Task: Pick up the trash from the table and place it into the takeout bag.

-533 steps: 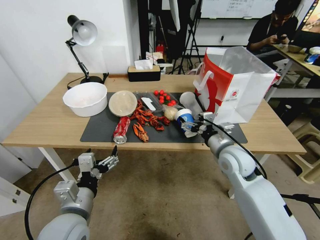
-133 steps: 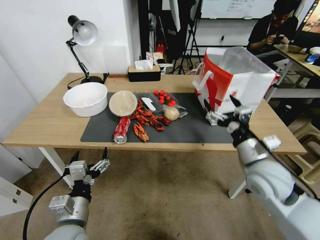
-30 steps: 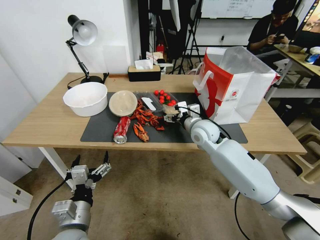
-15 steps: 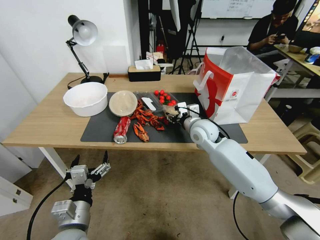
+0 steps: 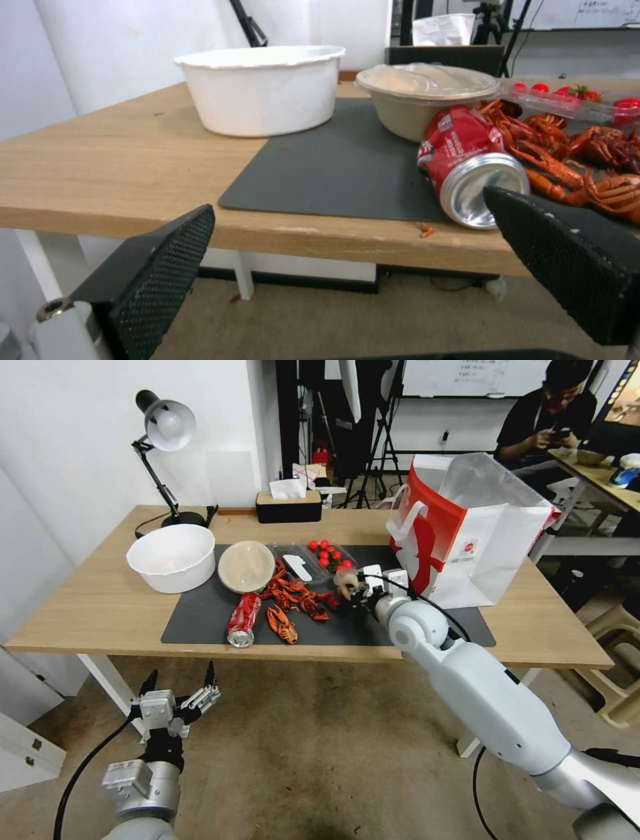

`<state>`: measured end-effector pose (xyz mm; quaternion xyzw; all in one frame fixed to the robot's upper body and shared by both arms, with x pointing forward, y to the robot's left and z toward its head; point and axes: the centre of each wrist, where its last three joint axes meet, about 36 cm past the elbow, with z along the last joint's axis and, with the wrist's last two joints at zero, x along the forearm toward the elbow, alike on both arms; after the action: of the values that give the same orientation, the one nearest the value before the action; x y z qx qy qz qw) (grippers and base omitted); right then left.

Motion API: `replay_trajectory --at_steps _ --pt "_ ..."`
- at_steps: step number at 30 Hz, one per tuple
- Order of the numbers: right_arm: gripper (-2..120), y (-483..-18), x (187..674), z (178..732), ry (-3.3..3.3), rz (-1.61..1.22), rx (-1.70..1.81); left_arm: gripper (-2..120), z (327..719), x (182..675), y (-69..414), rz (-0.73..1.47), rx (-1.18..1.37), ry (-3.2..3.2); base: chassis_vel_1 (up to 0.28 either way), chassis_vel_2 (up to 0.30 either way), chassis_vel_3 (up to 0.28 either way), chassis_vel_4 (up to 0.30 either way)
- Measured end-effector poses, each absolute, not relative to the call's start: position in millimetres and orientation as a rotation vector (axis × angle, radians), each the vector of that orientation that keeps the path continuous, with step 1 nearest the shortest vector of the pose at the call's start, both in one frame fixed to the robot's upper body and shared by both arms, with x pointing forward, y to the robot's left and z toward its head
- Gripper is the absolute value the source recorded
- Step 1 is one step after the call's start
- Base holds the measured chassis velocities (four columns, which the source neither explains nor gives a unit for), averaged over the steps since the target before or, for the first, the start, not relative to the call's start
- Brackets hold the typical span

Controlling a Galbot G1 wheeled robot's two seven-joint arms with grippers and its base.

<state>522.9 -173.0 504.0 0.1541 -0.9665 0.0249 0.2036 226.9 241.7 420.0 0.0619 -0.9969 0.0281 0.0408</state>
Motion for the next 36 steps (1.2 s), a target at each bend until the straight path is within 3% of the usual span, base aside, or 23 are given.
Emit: replay_trajectory --at_steps 16,25,36 --pt "6 -240 466 587 -2.991 0.179 0.656 100 424 227 241 0.088 0.176 -3.06 0.0 0.0 0.0 0.0" --pt "6 -260 482 635 -3.236 0.142 0.593 100 422 227 241 0.09 0.174 -3.055 0.0 0.0 0.0 0.0" --pt "6 -293 518 684 -3.266 0.039 0.265 100 423 227 242 0.091 0.169 -3.058 0.0 0.0 0.0 0.0"
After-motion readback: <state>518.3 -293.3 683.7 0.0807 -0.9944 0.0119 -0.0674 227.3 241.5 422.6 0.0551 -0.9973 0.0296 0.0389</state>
